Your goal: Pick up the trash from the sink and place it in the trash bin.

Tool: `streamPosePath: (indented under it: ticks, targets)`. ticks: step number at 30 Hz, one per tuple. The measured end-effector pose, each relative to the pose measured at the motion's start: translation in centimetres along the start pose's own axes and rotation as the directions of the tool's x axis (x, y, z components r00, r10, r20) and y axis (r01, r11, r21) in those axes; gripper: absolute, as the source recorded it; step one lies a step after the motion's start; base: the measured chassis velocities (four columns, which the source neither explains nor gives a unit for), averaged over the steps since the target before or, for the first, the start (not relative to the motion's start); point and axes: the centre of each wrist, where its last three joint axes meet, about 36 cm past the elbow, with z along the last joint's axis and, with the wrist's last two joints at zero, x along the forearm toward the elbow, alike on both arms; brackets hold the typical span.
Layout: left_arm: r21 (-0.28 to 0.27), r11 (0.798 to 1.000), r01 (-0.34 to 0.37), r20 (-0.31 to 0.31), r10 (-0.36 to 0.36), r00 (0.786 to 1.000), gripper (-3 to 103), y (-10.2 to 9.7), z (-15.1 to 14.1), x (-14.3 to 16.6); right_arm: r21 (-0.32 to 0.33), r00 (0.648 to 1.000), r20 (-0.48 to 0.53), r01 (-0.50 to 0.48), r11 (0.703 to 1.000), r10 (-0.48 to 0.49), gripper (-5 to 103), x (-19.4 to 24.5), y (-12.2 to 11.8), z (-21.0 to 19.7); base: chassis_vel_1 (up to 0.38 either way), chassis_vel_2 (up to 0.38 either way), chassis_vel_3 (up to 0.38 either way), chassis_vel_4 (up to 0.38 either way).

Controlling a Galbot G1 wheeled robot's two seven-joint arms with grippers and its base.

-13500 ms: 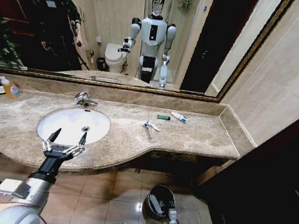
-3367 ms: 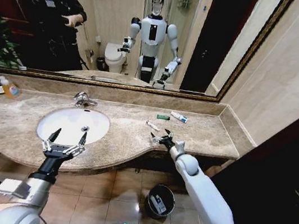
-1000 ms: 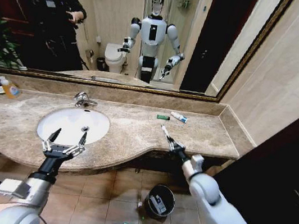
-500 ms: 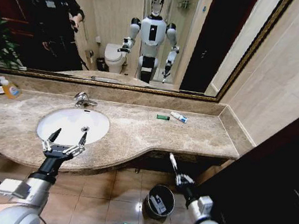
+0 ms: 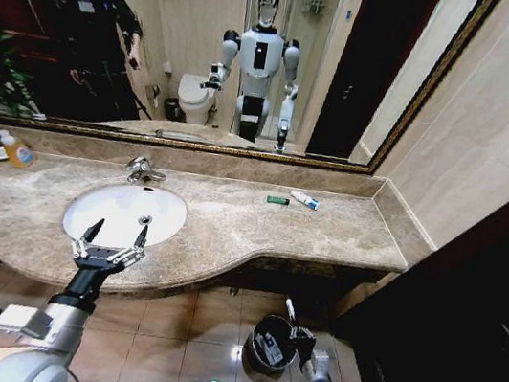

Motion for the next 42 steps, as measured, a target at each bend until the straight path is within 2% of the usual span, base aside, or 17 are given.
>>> streamPosePath:
  ticks: [6, 16, 19, 21, 22, 26, 28, 29, 30, 32, 35, 36, 37, 40, 42]
  targets:
    - [0.000, 1.000, 0.000, 0.000, 0.000, 1.000, 100, 0.0, 0.0, 0.0, 0.025, 0.998, -0.053, -0.040, 0.999, 0.041, 1, -1.9, -0.4, 4.7, 0.000, 0.000, 0.000, 0.000]
    - [0.000, 1.000, 0.000, 0.000, 0.000, 1.000, 100, 0.0, 0.0, 0.0, 0.036, 0.996, -0.077, -0.033, 0.999, 0.036, 1, -3.8, 0.7, 6.2, 0.000, 0.000, 0.000, 0.000]
    - [0.000, 1.000, 0.000, 0.000, 0.000, 1.000, 100, 0.0, 0.0, 0.0, 0.036, 0.996, -0.079, -0.032, 0.999, 0.035, -2, -4.2, 1.1, 6.4, 0.000, 0.000, 0.000, 0.000]
    - [0.000, 1.000, 0.000, 0.000, 0.000, 1.000, 100, 0.0, 0.0, 0.0, 0.048, 0.996, -0.075, -0.037, 0.998, 0.041, 8, -4.5, 1.3, 6.5, 0.000, 0.000, 0.000, 0.000]
    - [0.000, 1.000, 0.000, 0.000, 0.000, 1.000, 100, 0.0, 0.0, 0.0, 0.048, 0.996, -0.075, -0.037, 0.998, 0.041, 8, -4.5, 1.3, 6.5, 0.000, 0.000, 0.000, 0.000]
    - [0.000, 1.000, 0.000, 0.000, 0.000, 1.000, 100, 0.0, 0.0, 0.0, 0.064, 0.997, -0.065, -0.042, 0.997, 0.047, 29, -5.1, 1.8, 6.6, 0.000, 0.000, 0.000, 0.000]
    - [0.000, 1.000, 0.000, 0.000, 0.000, 1.000, 100, 0.0, 0.0, 0.0, 0.064, 0.997, -0.063, -0.041, 0.997, 0.045, 29, -5.1, 1.9, 6.5, 0.000, 0.000, 0.000, 0.000]
    - [0.000, 1.000, 0.000, 0.000, 0.000, 1.000, 100, 0.0, 0.0, 0.0, 0.064, 0.997, -0.061, -0.041, 0.997, 0.044, 40, -5.2, 2.0, 6.4, 0.000, 0.000, 0.000, 0.000]
    - [0.000, 1.000, 0.000, 0.000, 0.000, 1.000, 100, 0.0, 0.0, 0.0, 0.063, 0.997, -0.059, -0.040, 0.997, 0.044, 45, -5.3, 2.1, 6.3, 0.000, 0.000, 0.000, 0.000]
    - [0.000, 1.000, 0.000, 0.000, 0.000, 1.000, 100, 0.0, 0.0, 0.0, 0.063, 0.997, -0.058, -0.040, 0.997, 0.043, 45, -5.3, 2.2, 6.3, 0.000, 0.000, 0.000, 0.000]
    - [0.000, 1.000, 0.000, 0.000, 0.000, 1.000, 100, 0.0, 0.0, 0.0, 0.061, 0.998, -0.054, -0.039, 0.997, 0.042, 61, -5.4, 2.4, 6.0, 0.000, 0.000, 0.000, 0.000]
    - [0.000, 1.000, 0.000, 0.000, 0.000, 1.000, 100, 0.0, 0.0, 0.0, 0.061, 0.998, -0.054, -0.039, 0.997, 0.042, 61, -5.4, 2.4, 6.0, 0.000, 0.000, 0.000, 0.000]
    - [0.000, 1.000, 0.000, 0.000, 0.000, 1.000, 100, 0.0, 0.0, 0.0, 0.060, 0.998, -0.053, -0.039, 0.997, 0.042, 67, -5.4, 2.5, 6.0, 0.000, 0.000, 0.000, 0.000]
    - [0.000, 1.000, 0.000, 0.000, 0.000, 1.000, 100, 0.0, 0.0, 0.0, 0.060, 0.998, -0.052, -0.039, 0.997, 0.042, 73, -5.3, 2.5, 5.9, 0.000, 0.000, 0.000, 0.000]
    - [0.000, 1.000, 0.000, 0.000, 0.000, 1.000, 100, 0.0, 0.0, 0.0, 0.060, 0.998, -0.052, -0.039, 0.997, 0.042, 83, -5.2, 2.6, 5.9, 0.000, 0.000, 0.000, 0.000]
